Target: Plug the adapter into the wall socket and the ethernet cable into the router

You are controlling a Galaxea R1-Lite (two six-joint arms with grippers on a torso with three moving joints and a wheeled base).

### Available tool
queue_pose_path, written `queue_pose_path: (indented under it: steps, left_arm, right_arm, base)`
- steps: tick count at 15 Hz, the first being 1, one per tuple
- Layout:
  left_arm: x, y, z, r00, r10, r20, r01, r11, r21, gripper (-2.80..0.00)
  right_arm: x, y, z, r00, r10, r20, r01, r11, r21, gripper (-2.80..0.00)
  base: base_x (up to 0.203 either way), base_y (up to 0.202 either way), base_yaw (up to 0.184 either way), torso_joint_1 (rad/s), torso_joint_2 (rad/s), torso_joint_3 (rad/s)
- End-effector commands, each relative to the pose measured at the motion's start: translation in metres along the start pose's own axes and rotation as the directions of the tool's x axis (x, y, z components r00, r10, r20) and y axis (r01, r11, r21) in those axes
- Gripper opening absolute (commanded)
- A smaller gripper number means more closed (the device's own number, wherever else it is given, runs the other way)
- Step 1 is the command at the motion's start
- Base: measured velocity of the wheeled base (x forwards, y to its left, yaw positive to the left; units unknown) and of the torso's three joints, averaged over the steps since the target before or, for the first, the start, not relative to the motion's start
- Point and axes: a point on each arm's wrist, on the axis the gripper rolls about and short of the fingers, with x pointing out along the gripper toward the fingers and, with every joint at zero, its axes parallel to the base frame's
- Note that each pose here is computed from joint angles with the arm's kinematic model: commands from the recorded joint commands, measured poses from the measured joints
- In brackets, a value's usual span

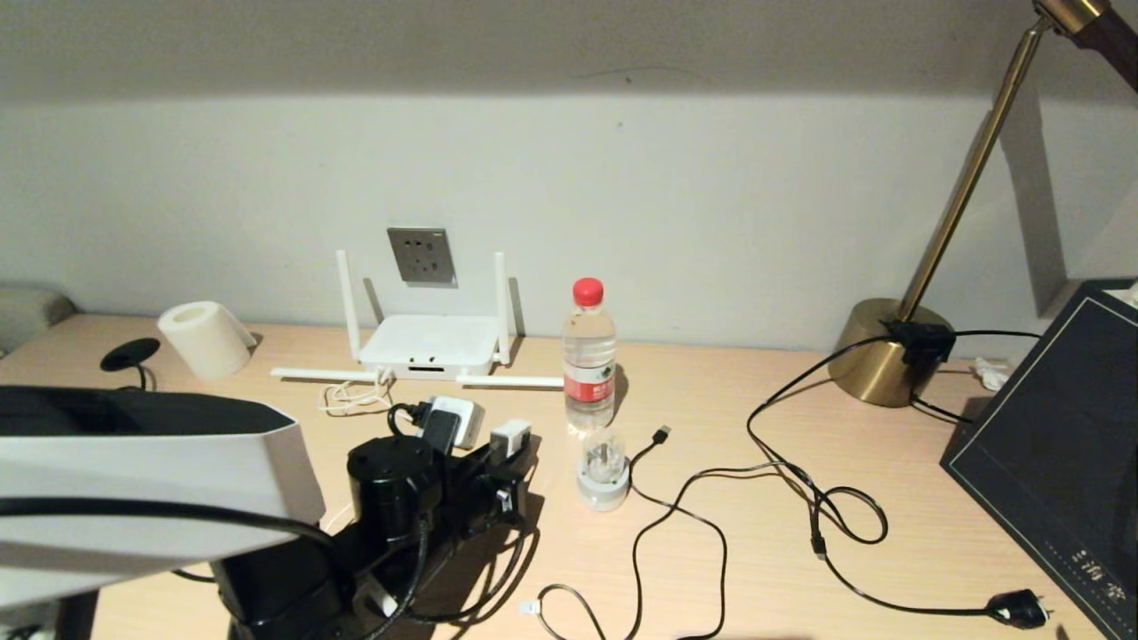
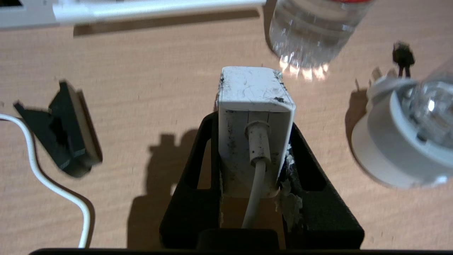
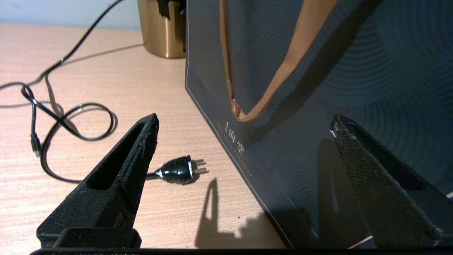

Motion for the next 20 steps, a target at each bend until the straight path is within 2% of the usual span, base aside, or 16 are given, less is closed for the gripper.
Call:
queue_pose_path:
  steps: [1,6,10,13,14,15,16,17,18,19,20]
  left_arm:
    - [-0.006,0.001,-0.002,1.000,-0.002,-0.015,0.002,1.000,0.001,-2.80]
    - [-0.025,0.001,-0.012,0.997,-0.012,-0.081,0.013,1.000,0.014,-2.80]
    - [-0.039,-0.001,0.000,0.998,-0.023,-0.054,0.024,1.000,0.012,-2.80]
    - [-0.068,0.001,0.007,0.998,-0.023,-0.058,0.024,1.000,0.017,-2.80]
    - [-0.076,0.002,0.014,0.999,-0.023,-0.034,0.023,1.000,0.012,-2.80]
    - [-0.083,0.003,0.026,0.999,-0.026,0.018,0.026,1.000,0.000,-2.80]
    - [-0.088,0.003,0.041,0.996,-0.031,0.084,0.033,0.999,-0.013,-2.80]
    - [-0.092,0.003,0.056,0.987,-0.042,0.152,0.046,0.999,-0.022,-2.80]
    - [-0.098,0.001,0.072,0.972,-0.072,0.222,0.079,0.997,-0.025,-2.80]
    - [-0.102,-0.001,0.082,0.957,-0.106,0.270,0.116,0.993,-0.021,-2.80]
    - [-0.102,-0.002,0.082,0.957,-0.115,0.267,0.123,0.992,-0.014,-2.80]
  right_arm:
    - [-0.002,-0.001,-0.001,1.000,-0.004,0.016,0.004,1.000,0.008,0.00]
    - [-0.001,0.000,-0.007,1.000,0.001,-0.003,-0.001,1.000,0.000,0.00]
    - [-0.001,0.001,-0.010,1.000,0.021,-0.011,-0.021,1.000,-0.003,0.00]
    - [-0.001,0.001,-0.009,1.000,0.026,-0.006,-0.026,1.000,0.000,0.00]
    - [-0.002,0.001,-0.007,0.999,0.047,0.004,-0.047,0.999,0.005,0.00]
    - [-0.002,0.002,-0.002,0.995,0.101,0.025,-0.101,0.995,0.011,0.00]
    - [-0.003,0.003,0.006,0.979,0.193,0.062,-0.194,0.981,0.016,0.00]
    - [-0.004,0.004,0.014,0.949,0.301,0.093,-0.304,0.953,0.012,0.00]
    - [-0.006,0.006,0.018,0.907,0.409,0.100,-0.412,0.911,0.003,0.00]
    - [-0.007,0.007,0.016,0.878,0.473,0.079,-0.474,0.881,-0.003,0.00]
    - [-0.006,0.008,0.011,0.875,0.481,0.057,-0.482,0.876,-0.002,0.00]
  base:
    - [0.000,0.000,0.000,0.000,0.00,0.000]
    - [0.000,0.000,0.000,0.000,0.00,0.000]
    - [0.000,0.000,0.000,0.000,0.00,0.000]
    - [0.000,0.000,0.000,0.000,0.00,0.000]
    - [0.000,0.000,0.000,0.000,0.00,0.000]
    - [0.000,0.000,0.000,0.000,0.00,0.000]
    - [0.000,0.000,0.000,0.000,0.00,0.000]
    - [0.000,0.000,0.000,0.000,0.00,0.000]
    - [0.000,0.000,0.000,0.000,0.00,0.000]
    - [0.000,0.000,0.000,0.000,0.00,0.000]
    - [0.000,0.000,0.000,0.000,0.00,0.000]
